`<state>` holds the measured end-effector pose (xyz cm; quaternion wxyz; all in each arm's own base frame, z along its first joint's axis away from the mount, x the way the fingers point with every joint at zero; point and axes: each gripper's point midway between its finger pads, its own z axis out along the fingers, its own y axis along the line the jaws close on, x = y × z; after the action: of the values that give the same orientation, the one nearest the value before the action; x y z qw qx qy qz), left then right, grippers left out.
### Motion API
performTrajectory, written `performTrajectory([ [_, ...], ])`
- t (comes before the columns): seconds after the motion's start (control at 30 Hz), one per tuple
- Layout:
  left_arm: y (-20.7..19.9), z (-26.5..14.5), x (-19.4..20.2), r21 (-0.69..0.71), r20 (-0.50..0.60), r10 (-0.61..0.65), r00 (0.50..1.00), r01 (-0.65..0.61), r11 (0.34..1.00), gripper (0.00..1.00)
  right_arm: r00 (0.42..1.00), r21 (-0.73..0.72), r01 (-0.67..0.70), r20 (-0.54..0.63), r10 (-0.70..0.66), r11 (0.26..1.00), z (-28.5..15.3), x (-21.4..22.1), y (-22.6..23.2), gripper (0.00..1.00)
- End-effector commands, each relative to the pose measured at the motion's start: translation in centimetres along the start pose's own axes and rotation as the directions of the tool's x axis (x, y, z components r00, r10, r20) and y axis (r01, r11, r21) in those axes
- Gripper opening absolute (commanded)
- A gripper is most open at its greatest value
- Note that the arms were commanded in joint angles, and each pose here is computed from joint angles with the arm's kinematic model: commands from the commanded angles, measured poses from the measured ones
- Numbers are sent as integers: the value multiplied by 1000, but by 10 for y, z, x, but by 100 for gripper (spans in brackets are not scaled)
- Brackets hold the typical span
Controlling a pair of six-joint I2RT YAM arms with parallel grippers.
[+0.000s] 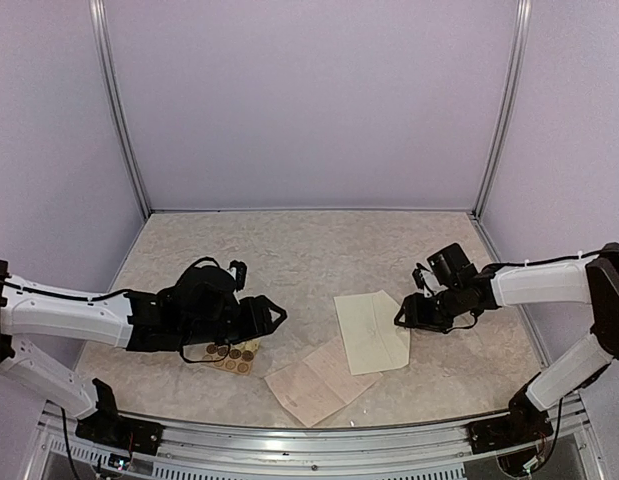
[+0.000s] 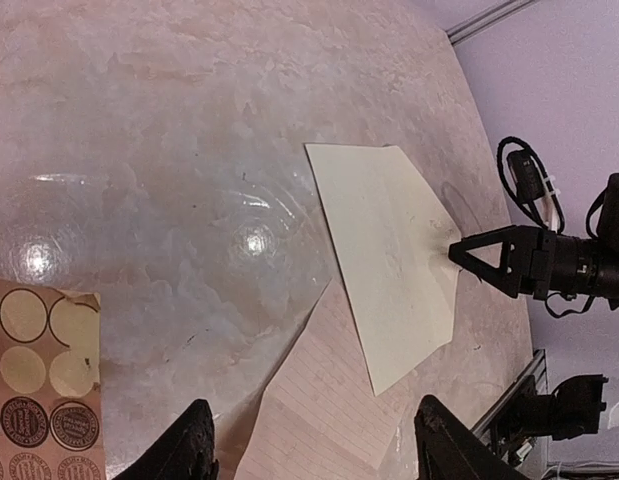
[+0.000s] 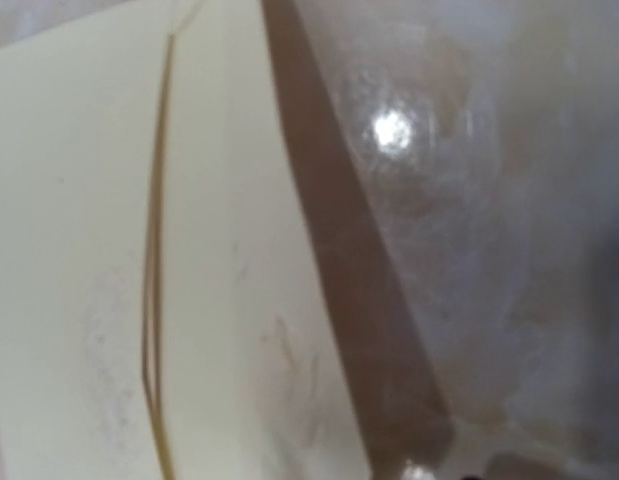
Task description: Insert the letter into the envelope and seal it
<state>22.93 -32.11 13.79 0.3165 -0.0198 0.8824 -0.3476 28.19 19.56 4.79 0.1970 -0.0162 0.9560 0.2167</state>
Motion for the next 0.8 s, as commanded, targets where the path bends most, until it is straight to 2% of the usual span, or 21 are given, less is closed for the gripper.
performTrajectory([
  [0.0,12,-8,24,-10,-59,-74,996,73,997,64,1000,-24,-11,-6,11,1000,11,0,1,56],
  [0.17,23,-12,51,-30,-112,-134,985,132,991,66,1000,-39,-17,-14,16,999,17,-2,4,45],
  [0.37,38,-13,81,-46,-175,-200,964,195,980,66,1000,-36,-23,-22,22,999,21,-1,3,19],
  [0.43,39,-15,87,-42,-183,-214,960,210,977,66,999,-37,-29,-22,28,999,22,-1,3,14],
  [0.6,41,-13,100,-25,-213,-242,947,242,970,65,999,-46,-33,-26,32,998,24,-2,5,9],
  [0.77,39,-11,102,0,-215,-255,943,261,965,56,999,-48,-34,-23,33,998,23,-3,6,6],
])
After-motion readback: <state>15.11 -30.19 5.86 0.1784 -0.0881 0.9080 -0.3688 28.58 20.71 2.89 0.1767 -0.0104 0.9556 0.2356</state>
